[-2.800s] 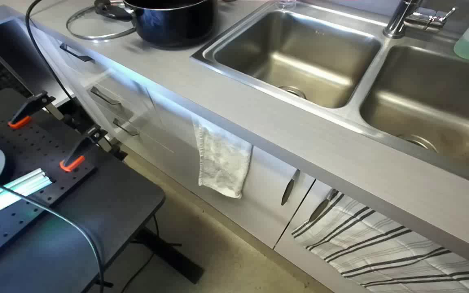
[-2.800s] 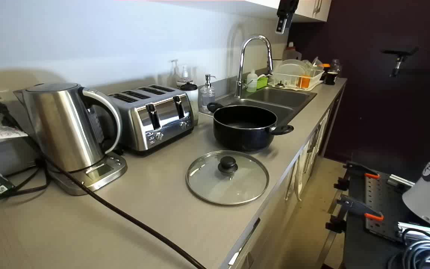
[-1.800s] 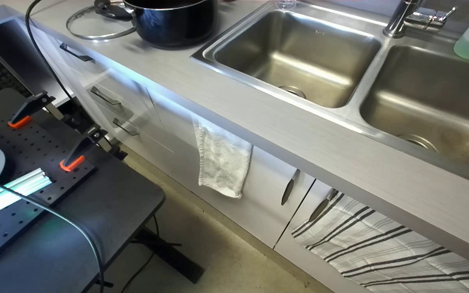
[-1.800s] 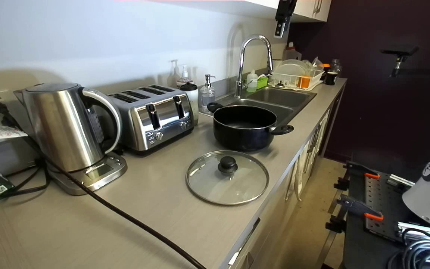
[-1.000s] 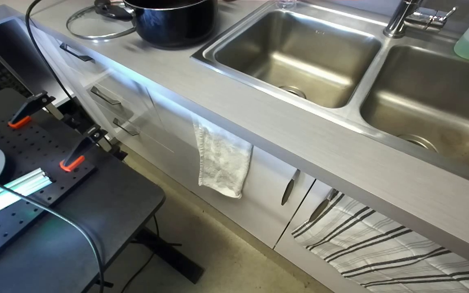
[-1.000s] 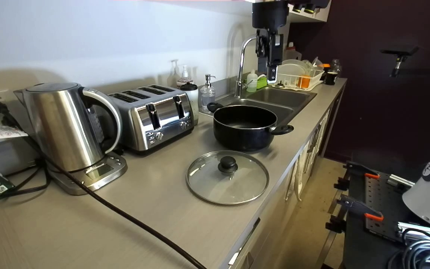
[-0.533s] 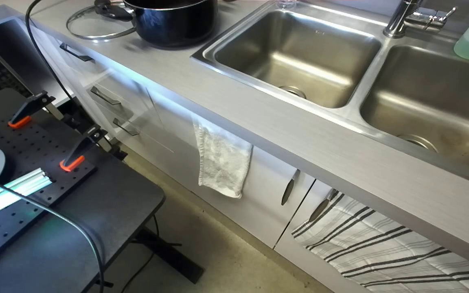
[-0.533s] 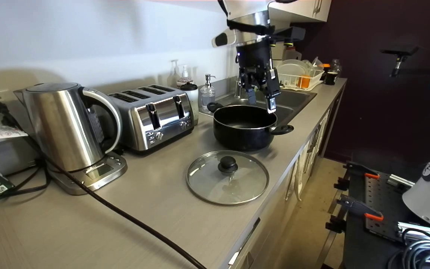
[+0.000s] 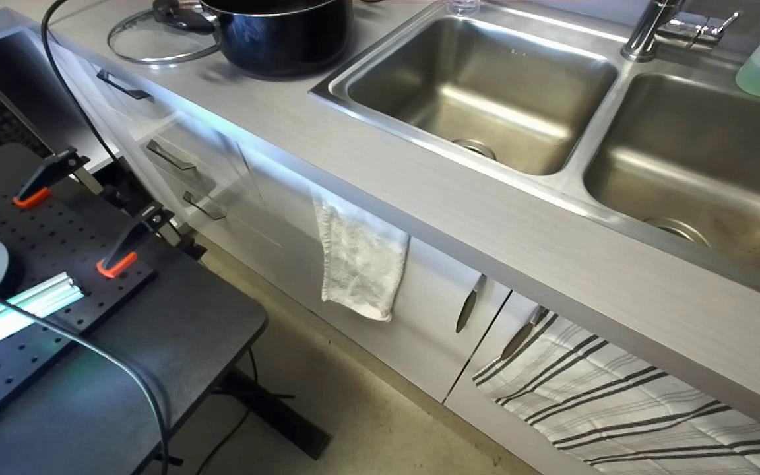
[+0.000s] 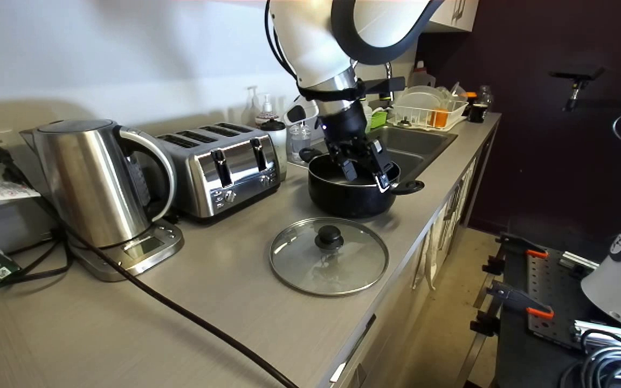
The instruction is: Put the glass lid on the black pot.
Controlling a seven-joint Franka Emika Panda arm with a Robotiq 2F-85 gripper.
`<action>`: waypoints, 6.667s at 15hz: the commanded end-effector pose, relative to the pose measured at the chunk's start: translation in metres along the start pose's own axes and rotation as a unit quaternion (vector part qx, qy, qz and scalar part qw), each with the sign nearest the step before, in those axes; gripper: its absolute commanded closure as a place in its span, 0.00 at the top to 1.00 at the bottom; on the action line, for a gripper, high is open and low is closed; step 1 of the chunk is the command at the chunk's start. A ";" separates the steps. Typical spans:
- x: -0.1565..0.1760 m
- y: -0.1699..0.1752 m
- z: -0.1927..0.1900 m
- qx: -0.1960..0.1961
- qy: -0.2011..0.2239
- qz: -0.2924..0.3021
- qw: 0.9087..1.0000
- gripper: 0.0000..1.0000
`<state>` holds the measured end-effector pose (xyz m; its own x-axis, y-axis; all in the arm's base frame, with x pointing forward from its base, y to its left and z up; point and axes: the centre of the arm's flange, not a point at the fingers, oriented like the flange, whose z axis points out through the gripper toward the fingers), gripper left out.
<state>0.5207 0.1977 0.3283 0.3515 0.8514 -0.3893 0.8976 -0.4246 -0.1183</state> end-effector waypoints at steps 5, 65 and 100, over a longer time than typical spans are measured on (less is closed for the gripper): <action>0.054 0.004 0.010 -0.040 -0.049 -0.064 0.996 1.00; 0.057 -0.076 -0.036 -0.137 0.027 -0.182 0.973 0.23; -0.170 0.105 -0.029 0.012 0.109 0.225 0.968 0.23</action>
<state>0.5540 0.0322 0.4042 0.7039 0.6710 -0.2332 0.6925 -0.7213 0.0148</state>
